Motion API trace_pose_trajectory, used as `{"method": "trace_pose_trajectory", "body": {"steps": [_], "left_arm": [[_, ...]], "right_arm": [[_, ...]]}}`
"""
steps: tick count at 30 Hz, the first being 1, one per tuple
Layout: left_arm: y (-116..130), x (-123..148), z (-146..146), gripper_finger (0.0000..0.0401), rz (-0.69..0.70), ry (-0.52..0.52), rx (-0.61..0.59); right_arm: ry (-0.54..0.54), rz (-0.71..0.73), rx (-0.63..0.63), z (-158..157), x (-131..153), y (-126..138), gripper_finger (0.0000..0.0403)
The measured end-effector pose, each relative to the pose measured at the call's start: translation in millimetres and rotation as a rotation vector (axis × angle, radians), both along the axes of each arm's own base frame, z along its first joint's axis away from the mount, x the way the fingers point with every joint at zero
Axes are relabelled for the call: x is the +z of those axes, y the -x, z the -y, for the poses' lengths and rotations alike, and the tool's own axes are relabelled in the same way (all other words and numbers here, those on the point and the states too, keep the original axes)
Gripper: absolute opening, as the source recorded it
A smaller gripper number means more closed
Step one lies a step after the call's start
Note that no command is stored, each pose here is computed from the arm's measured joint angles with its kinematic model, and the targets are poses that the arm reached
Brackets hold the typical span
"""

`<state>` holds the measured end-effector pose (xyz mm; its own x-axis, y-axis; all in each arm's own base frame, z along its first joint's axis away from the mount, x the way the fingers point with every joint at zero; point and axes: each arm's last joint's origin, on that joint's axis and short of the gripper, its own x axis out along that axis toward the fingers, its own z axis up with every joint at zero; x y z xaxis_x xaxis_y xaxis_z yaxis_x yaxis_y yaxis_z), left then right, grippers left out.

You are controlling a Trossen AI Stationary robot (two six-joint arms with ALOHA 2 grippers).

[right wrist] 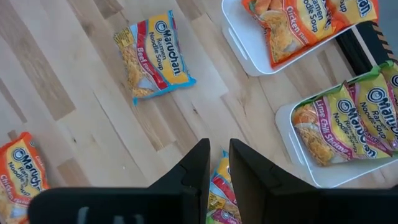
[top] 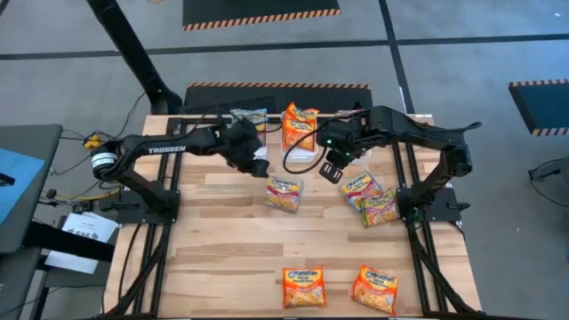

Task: Sort Maruchan noodles
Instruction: Put the blue noodle pack into the left white bin

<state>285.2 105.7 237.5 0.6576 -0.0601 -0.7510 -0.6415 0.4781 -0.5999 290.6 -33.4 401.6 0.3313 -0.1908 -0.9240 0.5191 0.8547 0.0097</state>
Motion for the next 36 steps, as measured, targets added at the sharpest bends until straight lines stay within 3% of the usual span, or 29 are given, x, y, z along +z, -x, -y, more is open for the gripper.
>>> {"method": "trace_pose_trajectory", "body": {"steps": [14, 19, 36], "left_arm": [[1.6, -37.0, 19.3, 0.0194, 0.010, 0.030, 0.180], [2.4, -53.7, 22.9, 0.0194, 0.008, 0.035, 0.173], [-28.9, -97.0, 20.0, 0.0194, 0.065, 0.134, 0.178]], "right_arm": [[0.003, 0.007, 0.005, 0.1, 0.4, -0.7, 0.0086], [0.003, 0.008, 0.006, 0.1, 0.4, -0.8, 0.0086], [0.006, 0.021, 0.006, 0.8, 0.9, -2.0, 0.0086]]}}
